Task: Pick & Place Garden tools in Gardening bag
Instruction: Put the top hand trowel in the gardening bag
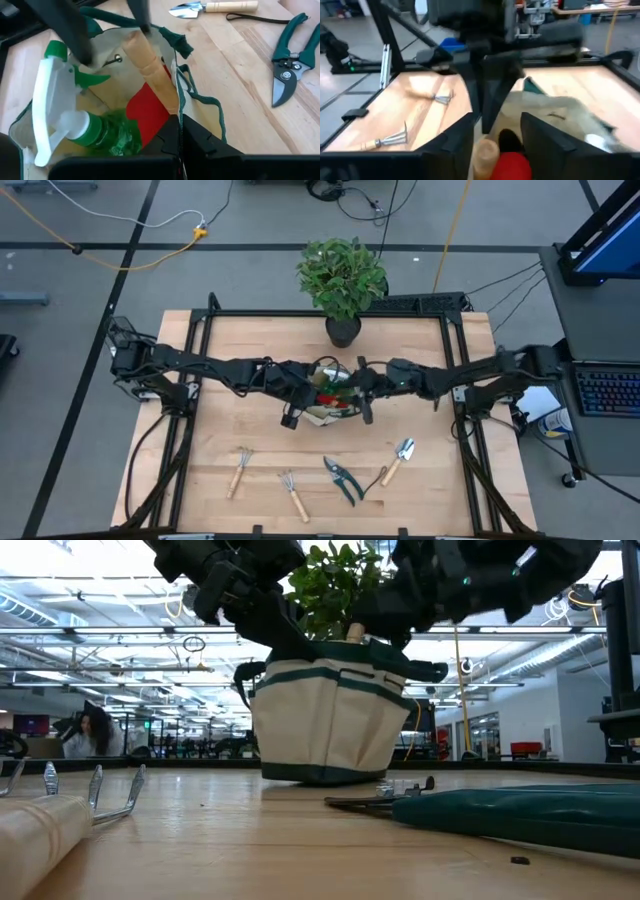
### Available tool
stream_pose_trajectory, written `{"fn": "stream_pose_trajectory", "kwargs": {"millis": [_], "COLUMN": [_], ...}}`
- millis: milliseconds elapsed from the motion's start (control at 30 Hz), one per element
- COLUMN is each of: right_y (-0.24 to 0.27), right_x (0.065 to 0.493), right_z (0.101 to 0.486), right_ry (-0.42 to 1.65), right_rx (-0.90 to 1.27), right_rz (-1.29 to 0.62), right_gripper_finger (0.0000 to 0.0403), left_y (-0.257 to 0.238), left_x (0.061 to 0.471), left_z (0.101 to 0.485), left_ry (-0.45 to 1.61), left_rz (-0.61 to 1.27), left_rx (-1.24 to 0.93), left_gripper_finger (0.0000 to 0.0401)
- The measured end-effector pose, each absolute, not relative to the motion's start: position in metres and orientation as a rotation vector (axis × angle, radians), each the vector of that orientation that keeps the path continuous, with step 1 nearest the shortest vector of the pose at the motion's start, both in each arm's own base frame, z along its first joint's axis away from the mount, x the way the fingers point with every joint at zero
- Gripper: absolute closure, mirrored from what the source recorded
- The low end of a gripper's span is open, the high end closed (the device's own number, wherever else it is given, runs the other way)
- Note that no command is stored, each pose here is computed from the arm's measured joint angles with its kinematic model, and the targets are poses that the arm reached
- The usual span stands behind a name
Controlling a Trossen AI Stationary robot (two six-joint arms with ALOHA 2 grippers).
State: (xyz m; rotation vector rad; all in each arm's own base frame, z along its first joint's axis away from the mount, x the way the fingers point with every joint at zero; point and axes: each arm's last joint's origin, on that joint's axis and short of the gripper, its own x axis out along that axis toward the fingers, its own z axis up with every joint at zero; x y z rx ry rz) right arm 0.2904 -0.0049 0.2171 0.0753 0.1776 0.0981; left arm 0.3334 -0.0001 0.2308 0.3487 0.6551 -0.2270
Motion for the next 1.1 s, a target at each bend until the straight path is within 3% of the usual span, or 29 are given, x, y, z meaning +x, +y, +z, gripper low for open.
{"fn": "stream_pose_trajectory", "kwargs": {"millis": [300, 833, 1100], "right_y": [-0.007, -0.013, -0.013], "right_x": [0.300, 0.287, 0.280], "right_z": [0.200, 0.198, 0.223], "right_ry": [0.198, 0.371, 0.240], "right_rx": [0.076, -0.049, -0.159], "right_rz": [0.112, -0.083, -0.076], "right_gripper_finger": [0.0395, 0.0402, 0.0402], "left_y": [0.000, 0.001, 0.001], "left_x": [0.333, 0.331, 0.324], "left_z": [0.230, 0.228, 0.222], "left_ry": [0.662, 0.694, 0.792], "left_rz": [-0.225, -0.222, -0.238], "left_rx": [0.343, 0.319, 0.306], "left_gripper_finger": [0.0397, 0.0397, 0.0397]}}
